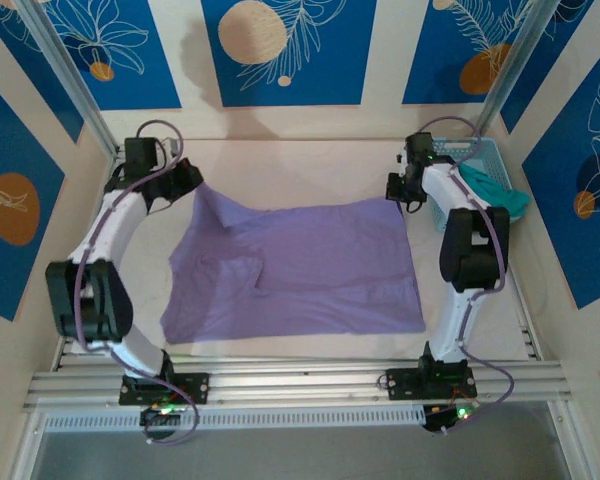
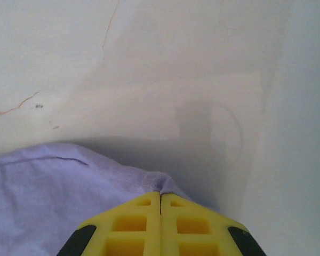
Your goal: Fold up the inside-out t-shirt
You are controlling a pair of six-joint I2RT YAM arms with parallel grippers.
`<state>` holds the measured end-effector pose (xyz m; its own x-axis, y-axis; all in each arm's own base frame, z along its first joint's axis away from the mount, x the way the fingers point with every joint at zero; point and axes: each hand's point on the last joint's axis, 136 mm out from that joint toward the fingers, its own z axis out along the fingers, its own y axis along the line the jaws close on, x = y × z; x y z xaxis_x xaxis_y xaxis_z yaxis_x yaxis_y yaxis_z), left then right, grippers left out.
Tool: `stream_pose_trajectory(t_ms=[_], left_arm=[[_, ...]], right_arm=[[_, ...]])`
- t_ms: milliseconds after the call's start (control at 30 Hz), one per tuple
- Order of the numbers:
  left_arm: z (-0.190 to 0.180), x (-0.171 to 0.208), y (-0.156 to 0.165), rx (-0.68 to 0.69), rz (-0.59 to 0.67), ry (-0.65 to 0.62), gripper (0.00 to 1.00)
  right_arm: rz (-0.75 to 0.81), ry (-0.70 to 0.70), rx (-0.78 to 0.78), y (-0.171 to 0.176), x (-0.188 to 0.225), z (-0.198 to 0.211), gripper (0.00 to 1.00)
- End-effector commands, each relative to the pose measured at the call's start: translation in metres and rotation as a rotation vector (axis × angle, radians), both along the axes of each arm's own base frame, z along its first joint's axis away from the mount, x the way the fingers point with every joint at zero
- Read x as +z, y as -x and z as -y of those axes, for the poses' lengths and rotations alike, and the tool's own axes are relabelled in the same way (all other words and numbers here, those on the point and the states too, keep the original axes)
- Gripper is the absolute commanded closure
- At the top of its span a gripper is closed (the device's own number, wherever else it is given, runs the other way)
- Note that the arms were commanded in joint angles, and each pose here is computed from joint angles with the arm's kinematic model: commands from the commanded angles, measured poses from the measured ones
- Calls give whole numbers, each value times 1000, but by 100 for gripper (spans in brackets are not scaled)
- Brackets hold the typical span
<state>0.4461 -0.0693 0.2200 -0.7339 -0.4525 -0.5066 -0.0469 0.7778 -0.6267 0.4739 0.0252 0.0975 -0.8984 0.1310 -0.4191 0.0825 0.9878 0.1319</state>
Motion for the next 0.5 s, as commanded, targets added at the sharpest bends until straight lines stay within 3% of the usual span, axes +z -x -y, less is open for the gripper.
stream_pose_trajectory(t_ms=[0,267,467], left_arm=[[-4,16,30,36,13,125,100],[-24,22,114,102,-28,122,100],[-19,15,152,68,-74,118,100]], right_arm=[[31,3,-22,17,11,10,94],[18,-63,-148,73,17,32,94],[19,-100,-181,108,18,29,94]])
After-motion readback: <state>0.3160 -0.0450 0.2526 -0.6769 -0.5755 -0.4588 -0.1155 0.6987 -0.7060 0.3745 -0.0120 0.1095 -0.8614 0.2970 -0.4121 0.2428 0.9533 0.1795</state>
